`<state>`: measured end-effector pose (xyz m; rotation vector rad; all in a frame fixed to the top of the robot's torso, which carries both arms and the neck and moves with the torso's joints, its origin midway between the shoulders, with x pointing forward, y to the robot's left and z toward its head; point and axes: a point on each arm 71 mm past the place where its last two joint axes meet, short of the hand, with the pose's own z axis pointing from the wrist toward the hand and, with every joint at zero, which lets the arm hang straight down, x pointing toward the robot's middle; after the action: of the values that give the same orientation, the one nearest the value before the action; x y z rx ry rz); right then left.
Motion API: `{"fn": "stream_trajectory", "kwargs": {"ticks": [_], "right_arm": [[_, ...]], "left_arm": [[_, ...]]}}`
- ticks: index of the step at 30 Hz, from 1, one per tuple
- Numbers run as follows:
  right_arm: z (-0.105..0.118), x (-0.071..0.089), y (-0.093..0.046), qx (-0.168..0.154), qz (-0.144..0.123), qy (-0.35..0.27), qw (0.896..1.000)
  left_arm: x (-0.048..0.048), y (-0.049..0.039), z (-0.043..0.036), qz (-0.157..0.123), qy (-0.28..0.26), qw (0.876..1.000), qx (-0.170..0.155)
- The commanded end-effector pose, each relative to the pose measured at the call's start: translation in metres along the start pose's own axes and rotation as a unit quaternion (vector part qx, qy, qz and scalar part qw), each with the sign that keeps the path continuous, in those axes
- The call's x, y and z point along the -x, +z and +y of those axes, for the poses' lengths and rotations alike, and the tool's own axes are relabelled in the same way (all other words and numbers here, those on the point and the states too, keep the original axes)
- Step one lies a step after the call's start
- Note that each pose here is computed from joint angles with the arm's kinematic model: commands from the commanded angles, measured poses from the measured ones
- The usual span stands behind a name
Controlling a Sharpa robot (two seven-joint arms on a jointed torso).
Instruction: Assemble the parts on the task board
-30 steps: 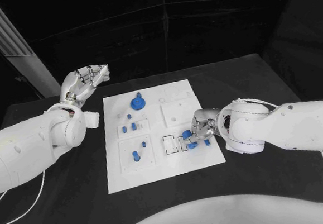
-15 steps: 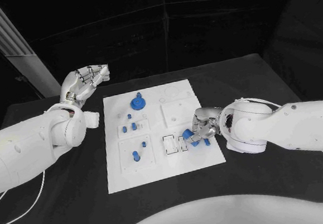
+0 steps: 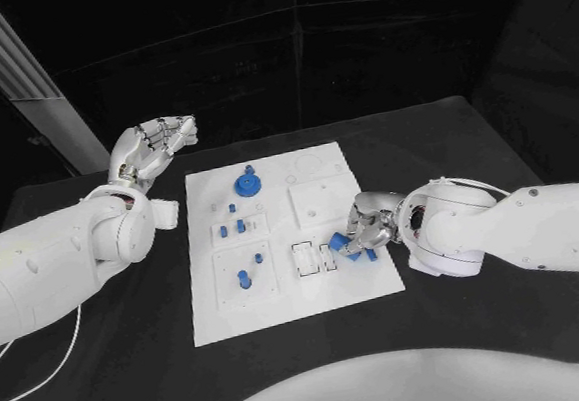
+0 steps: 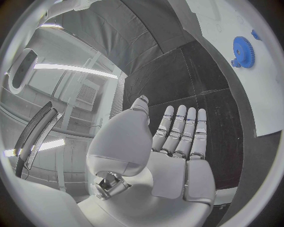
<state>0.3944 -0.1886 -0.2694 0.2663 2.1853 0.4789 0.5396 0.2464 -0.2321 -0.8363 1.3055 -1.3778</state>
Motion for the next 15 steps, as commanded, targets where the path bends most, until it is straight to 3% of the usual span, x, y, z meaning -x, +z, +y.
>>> {"fn": "stream_trajectory", "kwargs": {"ticks": [1,15], "right_arm": [[-0.0043,-0.0065,-0.0012,-0.008,0.014,0.027,1.000],[-0.0083,-0.0010,-0.0096,0.004,-0.013,0.055,0.998]], "left_arm": [[0.0000,-0.0010,-0.0140,0.004,-0.005,0.996,-0.094],[0.0002,-0.0010,-0.0136,0.004,-0.005,0.996,-0.093]]}}
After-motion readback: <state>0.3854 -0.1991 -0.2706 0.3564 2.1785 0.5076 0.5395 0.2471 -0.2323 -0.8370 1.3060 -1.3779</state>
